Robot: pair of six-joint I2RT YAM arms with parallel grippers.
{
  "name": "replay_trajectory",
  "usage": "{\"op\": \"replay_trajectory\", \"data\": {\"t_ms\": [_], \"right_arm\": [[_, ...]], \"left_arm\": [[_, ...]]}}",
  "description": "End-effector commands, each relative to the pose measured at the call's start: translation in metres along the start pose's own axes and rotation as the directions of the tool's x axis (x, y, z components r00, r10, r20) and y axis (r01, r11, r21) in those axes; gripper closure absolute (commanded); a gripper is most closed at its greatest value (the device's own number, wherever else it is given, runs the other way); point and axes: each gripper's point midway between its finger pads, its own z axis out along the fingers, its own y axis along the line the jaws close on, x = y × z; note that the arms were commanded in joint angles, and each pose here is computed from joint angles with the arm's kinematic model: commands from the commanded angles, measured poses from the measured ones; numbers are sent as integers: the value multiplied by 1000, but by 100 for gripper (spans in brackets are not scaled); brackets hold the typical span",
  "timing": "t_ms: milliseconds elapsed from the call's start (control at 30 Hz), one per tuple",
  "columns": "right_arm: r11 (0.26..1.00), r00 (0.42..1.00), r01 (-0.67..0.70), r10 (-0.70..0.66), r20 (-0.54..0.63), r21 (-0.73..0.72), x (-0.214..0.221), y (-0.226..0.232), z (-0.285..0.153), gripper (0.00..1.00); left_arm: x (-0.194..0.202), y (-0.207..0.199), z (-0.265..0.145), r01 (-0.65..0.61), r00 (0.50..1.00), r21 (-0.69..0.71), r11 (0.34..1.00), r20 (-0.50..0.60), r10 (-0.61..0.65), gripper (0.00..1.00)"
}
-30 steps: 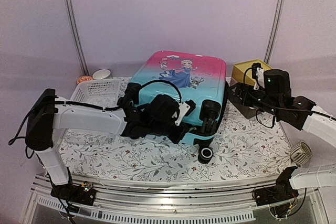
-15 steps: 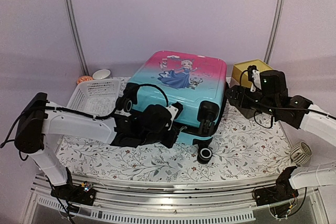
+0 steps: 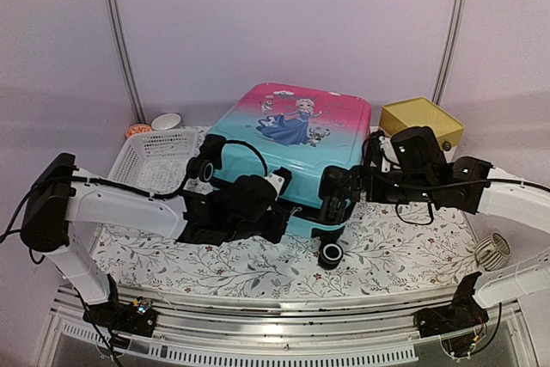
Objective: Open, take out, and arrange the luggage
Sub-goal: Unzip the zipper of the luggage.
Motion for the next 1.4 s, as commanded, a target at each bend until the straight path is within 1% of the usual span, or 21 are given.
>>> {"op": "replay_trajectory", "data": {"t_ms": [0, 67, 133, 267, 300, 367, 433, 600, 667, 733, 867, 933, 967, 1067, 1167, 1233, 1367], "right_arm": [[990, 998, -49, 54, -33, 129, 18, 10, 7, 1], [975, 996, -68, 77, -36, 209, 28, 8, 15, 0], [963, 994, -75, 92, -56, 260, 35, 7, 25, 1], [950, 993, -65, 91, -71, 307, 39, 17, 37, 0], [946, 992, -74, 101, -71, 317, 40, 18, 39, 3], [937, 991, -87, 117, -71, 339, 43, 14, 40, 11], [931, 989, -110, 137, -52, 347, 42, 13, 38, 22], [950, 991, -125, 136, -18, 285, 33, 30, 29, 49], [962, 992, -115, 122, -15, 247, 31, 40, 25, 58], [971, 994, -102, 107, -9, 217, 30, 49, 20, 61], [980, 995, -103, 103, 10, 173, 25, 58, 11, 62], [982, 995, -104, 102, 23, 157, 23, 59, 8, 62], [983, 995, -104, 101, 29, 149, 22, 59, 7, 62], [987, 995, -98, 93, 49, 129, 18, 60, 3, 63], [989, 995, -90, 84, 56, 115, 17, 60, 1, 65], [990, 995, -86, 81, 56, 110, 16, 61, 1, 66], [991, 996, -81, 76, 49, 105, 18, 62, 1, 67]], "left_arm": [[52, 52, 0, -65, 986, -175, 982, -161, 36, 100], [55, 50, 1, -62, 986, -163, 985, -161, 35, 100], [57, 49, 3, -58, 987, -152, 987, -160, 34, 100], [61, 45, 5, -63, 986, -134, 989, -160, 41, 100], [61, 45, 5, -65, 986, -131, 989, -158, 44, 100], [62, 43, 6, -64, 987, -127, 990, -154, 44, 100], [62, 42, 5, -61, 988, -120, 991, -146, 43, 100], [62, 36, 2, -51, 992, -81, 995, -120, 41, 100], [64, 35, -1, -42, 993, -65, 997, -110, 35, 100], [62, 32, -4, -30, 995, -39, 999, -96, 26, 99], [57, 28, -10, -10, 997, -3, 1000, -73, 10, 93], [56, 27, -14, -3, 998, 10, 1000, -65, 4, 87], [54, 26, -16, -1, 998, 18, 1000, -59, 2, 82], [49, 24, -22, 14, 999, 45, 999, -33, -13, 64], [48, 22, -26, 32, 999, 92, 995, -18, -31, 51], [46, 21, -27, 57, 998, 139, 989, -8, -57, 48], [44, 21, -26, 111, 994, 218, 970, -8, -111, 48]]}}
